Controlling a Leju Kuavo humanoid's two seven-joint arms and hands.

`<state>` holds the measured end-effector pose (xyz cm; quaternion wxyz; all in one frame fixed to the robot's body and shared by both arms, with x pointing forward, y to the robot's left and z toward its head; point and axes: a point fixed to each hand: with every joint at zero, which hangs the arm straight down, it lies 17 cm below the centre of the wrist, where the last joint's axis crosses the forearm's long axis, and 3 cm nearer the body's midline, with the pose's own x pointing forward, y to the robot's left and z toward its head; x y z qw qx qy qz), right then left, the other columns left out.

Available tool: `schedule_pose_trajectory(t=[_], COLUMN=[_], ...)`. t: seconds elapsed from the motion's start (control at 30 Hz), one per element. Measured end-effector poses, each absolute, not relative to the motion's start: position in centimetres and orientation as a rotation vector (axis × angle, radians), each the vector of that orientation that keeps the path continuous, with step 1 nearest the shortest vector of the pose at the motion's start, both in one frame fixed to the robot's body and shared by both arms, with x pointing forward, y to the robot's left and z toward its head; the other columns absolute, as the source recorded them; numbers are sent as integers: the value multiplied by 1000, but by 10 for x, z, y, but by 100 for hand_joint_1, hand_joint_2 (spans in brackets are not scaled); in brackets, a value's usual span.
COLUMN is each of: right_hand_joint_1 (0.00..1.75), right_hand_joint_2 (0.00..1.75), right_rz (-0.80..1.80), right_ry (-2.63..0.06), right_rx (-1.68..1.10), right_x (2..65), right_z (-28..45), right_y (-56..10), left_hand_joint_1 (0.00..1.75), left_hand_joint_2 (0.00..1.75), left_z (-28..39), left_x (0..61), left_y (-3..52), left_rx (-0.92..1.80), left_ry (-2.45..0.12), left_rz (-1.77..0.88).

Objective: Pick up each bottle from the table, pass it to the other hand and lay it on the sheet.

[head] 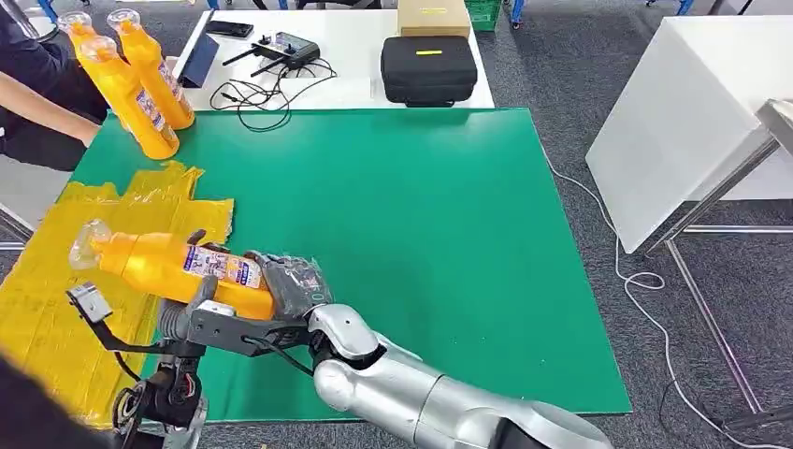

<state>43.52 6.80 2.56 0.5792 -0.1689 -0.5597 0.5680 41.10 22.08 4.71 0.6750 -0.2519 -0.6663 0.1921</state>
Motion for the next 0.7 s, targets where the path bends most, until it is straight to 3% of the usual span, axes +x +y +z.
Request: schedule_pose_trajectory(t=[0.03,0.33,0.53,0.7], right_hand_joint_1=[0,0,0,0], right_hand_joint_2=[0,0,0,0], right_rz=[1328,1227,1069,896], right_ry=[-1310,-1557,-1692,-1753], right_rx=[-393,-251,-325,-364], right_x=[435,446,489,514], right_z=[25,62,114,150], right_y=[68,78,23,-32], left_hand_joint_1=[175,175,175,175], left_hand_joint_2=[175,175,175,175], left_z=[48,43,33,33], left_x=[411,417,403,397], left_y=[221,261,337,369], left_rx=[-567,-262,44,136], left_ry=[-1500,-1581,-1623,-1628], left_rz=[432,364,300,294])
